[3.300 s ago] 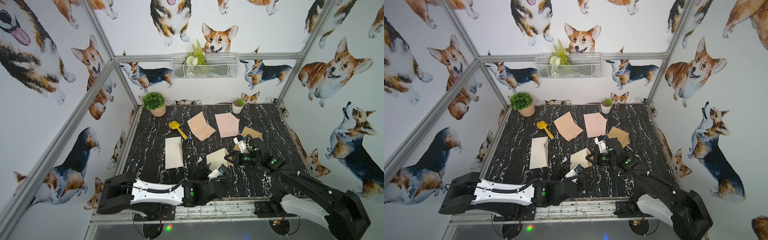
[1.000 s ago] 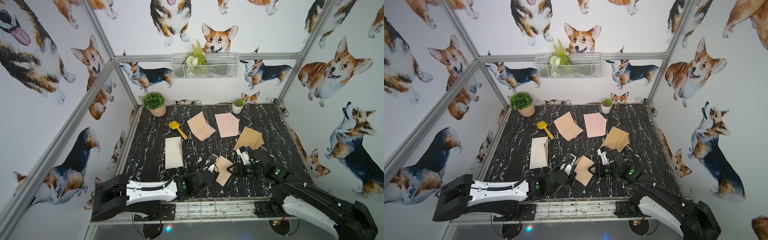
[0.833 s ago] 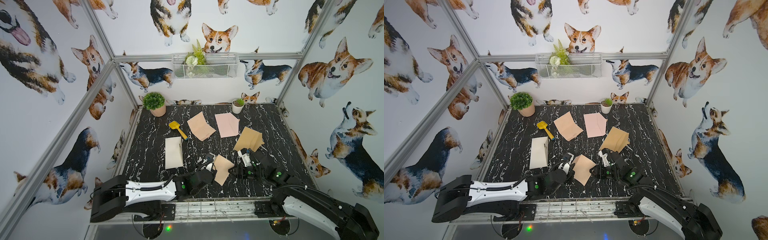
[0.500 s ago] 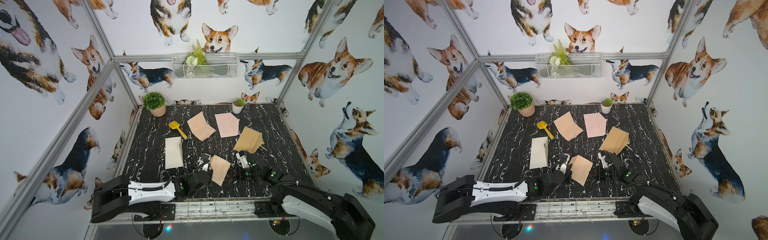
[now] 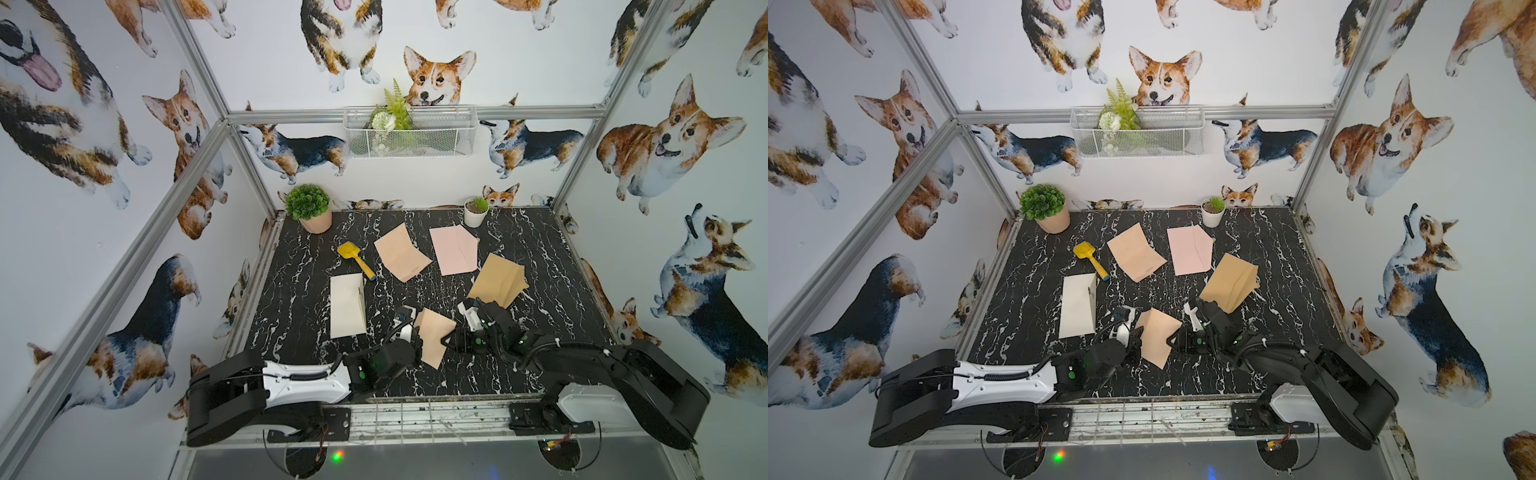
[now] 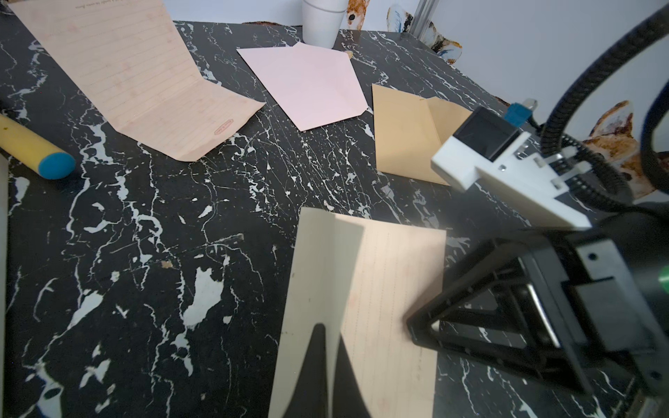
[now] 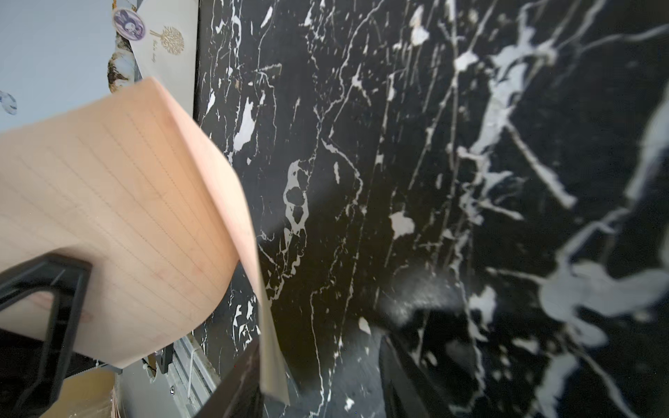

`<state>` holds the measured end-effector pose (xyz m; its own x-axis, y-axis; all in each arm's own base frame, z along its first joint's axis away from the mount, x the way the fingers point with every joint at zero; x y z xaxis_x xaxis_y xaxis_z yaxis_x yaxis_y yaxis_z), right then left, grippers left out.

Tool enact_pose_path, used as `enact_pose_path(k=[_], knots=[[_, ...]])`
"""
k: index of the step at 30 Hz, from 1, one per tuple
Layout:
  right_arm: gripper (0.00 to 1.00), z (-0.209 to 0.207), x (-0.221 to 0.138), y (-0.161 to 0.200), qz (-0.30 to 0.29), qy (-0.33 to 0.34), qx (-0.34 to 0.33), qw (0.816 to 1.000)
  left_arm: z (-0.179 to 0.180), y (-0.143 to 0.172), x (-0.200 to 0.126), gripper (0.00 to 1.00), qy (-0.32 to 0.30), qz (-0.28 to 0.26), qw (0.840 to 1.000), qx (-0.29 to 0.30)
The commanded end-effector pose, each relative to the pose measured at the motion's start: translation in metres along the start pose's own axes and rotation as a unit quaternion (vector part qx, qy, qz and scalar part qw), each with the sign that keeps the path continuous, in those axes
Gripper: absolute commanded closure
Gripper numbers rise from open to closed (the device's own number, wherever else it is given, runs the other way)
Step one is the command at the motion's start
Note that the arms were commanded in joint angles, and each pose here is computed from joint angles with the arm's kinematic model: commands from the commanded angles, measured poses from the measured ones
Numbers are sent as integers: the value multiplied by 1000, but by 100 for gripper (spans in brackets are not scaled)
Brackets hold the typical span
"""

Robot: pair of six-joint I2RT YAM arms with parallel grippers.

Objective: Take the letter paper out of the envelope
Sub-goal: Unfold the letter paper.

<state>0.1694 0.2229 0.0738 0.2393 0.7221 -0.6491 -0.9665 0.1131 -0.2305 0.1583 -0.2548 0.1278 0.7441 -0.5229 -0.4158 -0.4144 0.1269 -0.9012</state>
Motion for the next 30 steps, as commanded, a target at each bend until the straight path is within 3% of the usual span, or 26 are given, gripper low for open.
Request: enact_pose_path(k=[1, 2, 6, 7, 13, 21, 27, 30], knots=[[51, 23, 8, -12, -11, -58, -4, 998, 1, -4, 0, 100, 7, -20, 999, -35], [56, 25, 10, -12, -7, -64, -3, 998, 3, -4, 0, 100, 8, -21, 999, -38], [95, 33, 16, -15, 5, -78, -1, 997, 8, -4, 1, 100, 5, -16, 999, -41], [100, 34, 15, -15, 7, -74, -2, 997, 11, -3, 1, 100, 4, -13, 999, -39], [100, 32, -5, -17, 13, -41, -22, 999, 31, 0, -1, 100, -12, 9, 999, -51], [100, 8, -41, -20, 16, -30, -1, 999, 59, 6, -14, 100, -31, 15, 996, -78], [100, 8, -38, -15, 47, -26, -2, 999, 56, 16, -8, 100, -24, 54, 996, -73], [100, 3, -37, -16, 62, -15, 0, 998, 53, 28, 1, 94, -20, 84, 993, -75]])
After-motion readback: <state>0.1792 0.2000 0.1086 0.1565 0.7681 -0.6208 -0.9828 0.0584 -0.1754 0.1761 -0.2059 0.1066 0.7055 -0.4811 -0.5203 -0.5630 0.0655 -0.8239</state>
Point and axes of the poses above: each gripper's point midway between its finger pads, its own x axis out along the fingers, its own z axis along the line the jaws close on, y = z × x, the point moved 5 cm from there along -x, back along the fingers, and after that the axes turned 8 degrees about x, right-handed, at the moved point
